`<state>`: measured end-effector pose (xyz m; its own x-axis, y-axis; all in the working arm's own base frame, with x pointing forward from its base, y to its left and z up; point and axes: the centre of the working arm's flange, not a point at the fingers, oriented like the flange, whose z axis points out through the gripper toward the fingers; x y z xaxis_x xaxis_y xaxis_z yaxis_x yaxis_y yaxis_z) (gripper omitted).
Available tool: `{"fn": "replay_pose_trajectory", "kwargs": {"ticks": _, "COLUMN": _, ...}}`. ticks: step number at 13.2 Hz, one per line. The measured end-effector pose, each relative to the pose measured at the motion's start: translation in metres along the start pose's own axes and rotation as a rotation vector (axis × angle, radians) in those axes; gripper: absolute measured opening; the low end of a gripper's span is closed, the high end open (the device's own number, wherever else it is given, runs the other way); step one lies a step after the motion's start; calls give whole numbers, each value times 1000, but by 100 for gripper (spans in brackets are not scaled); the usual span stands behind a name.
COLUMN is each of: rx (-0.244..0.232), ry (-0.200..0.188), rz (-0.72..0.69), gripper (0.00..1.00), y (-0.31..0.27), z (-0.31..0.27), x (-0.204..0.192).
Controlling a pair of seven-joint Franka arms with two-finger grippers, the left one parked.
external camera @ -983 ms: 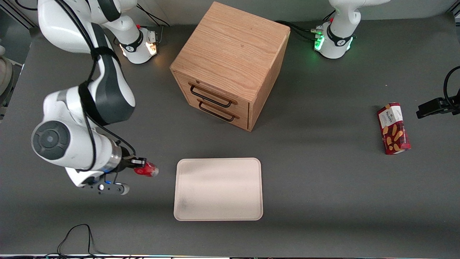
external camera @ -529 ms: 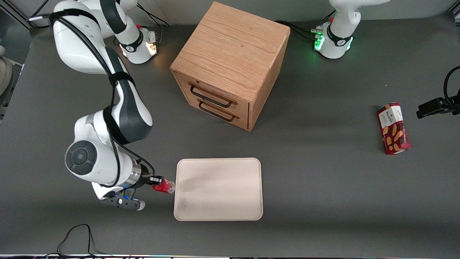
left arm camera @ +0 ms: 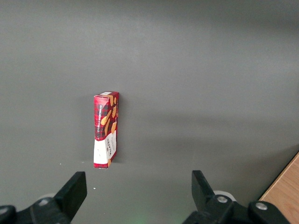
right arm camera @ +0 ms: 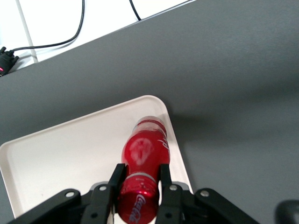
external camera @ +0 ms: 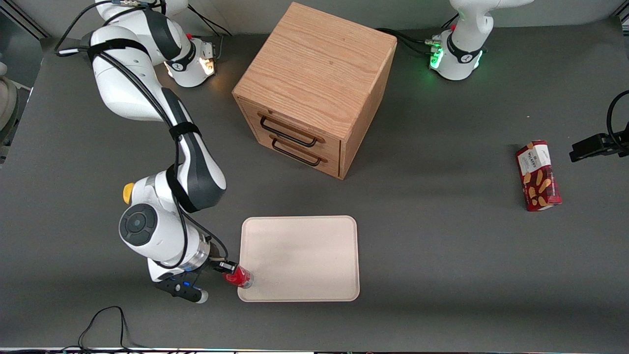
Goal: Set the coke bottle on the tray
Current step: 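Lower the bottle onto the tray and open the right gripper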
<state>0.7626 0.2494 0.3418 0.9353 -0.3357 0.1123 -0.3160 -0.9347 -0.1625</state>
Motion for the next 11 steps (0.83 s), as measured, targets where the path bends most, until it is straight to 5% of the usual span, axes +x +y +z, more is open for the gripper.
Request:
{"fn": "replay_pose_trajectory", "kwargs": {"ticks": 8, "rx": 7, "ry": 1, "rz": 13, "gripper": 34, "y": -11, "z": 20, "x": -9}}
{"fn": "replay_pose_trajectory", "kwargs": {"ticks": 11, "rx": 5, "ry": -1, "rz": 10, "gripper": 45, "y": -12, "z": 24, "x": -11}}
